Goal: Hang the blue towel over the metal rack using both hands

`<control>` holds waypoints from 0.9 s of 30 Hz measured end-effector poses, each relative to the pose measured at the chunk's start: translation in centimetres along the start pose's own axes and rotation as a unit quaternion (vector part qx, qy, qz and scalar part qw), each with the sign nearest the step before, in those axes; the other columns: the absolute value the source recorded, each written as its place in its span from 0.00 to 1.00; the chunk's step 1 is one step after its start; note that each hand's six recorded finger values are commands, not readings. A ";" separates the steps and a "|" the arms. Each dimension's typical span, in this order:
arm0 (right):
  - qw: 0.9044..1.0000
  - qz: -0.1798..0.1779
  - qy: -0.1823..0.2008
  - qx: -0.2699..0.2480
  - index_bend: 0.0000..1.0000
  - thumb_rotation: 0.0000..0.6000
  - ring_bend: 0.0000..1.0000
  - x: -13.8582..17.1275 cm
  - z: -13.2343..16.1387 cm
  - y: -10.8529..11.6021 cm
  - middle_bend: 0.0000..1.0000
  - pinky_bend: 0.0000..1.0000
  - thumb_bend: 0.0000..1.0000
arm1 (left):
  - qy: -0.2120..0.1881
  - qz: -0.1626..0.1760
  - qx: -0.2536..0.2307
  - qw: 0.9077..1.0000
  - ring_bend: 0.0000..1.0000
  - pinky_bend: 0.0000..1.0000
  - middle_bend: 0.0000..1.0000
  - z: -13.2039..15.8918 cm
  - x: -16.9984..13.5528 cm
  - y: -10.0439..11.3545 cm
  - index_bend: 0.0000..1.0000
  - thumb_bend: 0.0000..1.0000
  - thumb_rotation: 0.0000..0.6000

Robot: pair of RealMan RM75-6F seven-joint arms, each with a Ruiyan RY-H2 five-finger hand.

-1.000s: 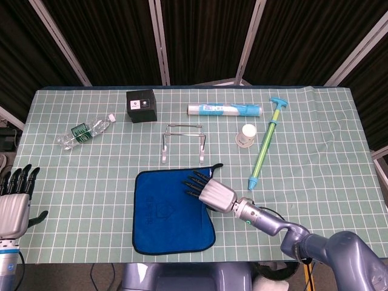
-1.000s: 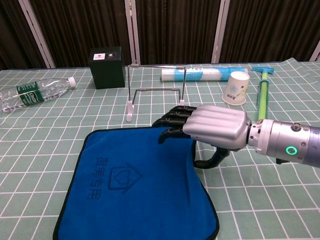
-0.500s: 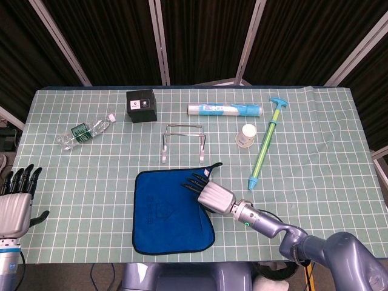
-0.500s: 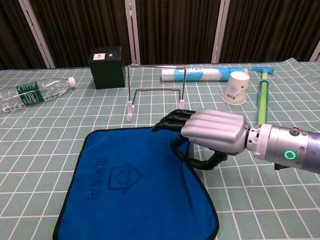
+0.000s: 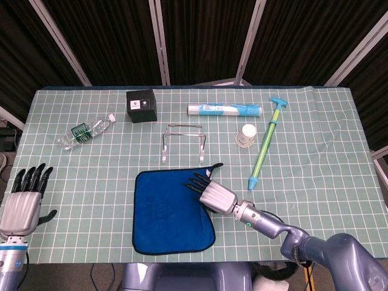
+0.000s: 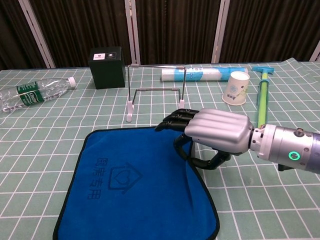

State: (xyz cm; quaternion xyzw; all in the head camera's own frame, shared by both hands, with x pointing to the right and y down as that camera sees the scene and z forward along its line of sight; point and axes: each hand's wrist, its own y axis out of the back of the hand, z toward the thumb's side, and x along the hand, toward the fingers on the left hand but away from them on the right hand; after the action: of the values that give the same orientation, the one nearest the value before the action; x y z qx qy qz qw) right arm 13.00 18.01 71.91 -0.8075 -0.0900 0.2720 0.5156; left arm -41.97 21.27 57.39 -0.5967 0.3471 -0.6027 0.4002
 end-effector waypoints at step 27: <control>1.000 0.002 -0.014 -0.021 0.69 1.00 0.00 -0.1 0.1 0.9 0.06 0.00 0.50 | -0.316 -0.069 0.061 0.944 0.00 0.00 0.00 11.3 7.0 -9.1 0.36 0.29 1.00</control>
State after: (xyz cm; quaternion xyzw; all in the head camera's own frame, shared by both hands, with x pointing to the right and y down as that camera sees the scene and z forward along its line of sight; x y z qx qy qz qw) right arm 12.79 17.62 71.12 -0.8147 -0.1011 0.2824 0.4963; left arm -31.13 19.66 69.11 -0.7537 0.1233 -0.4290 0.4823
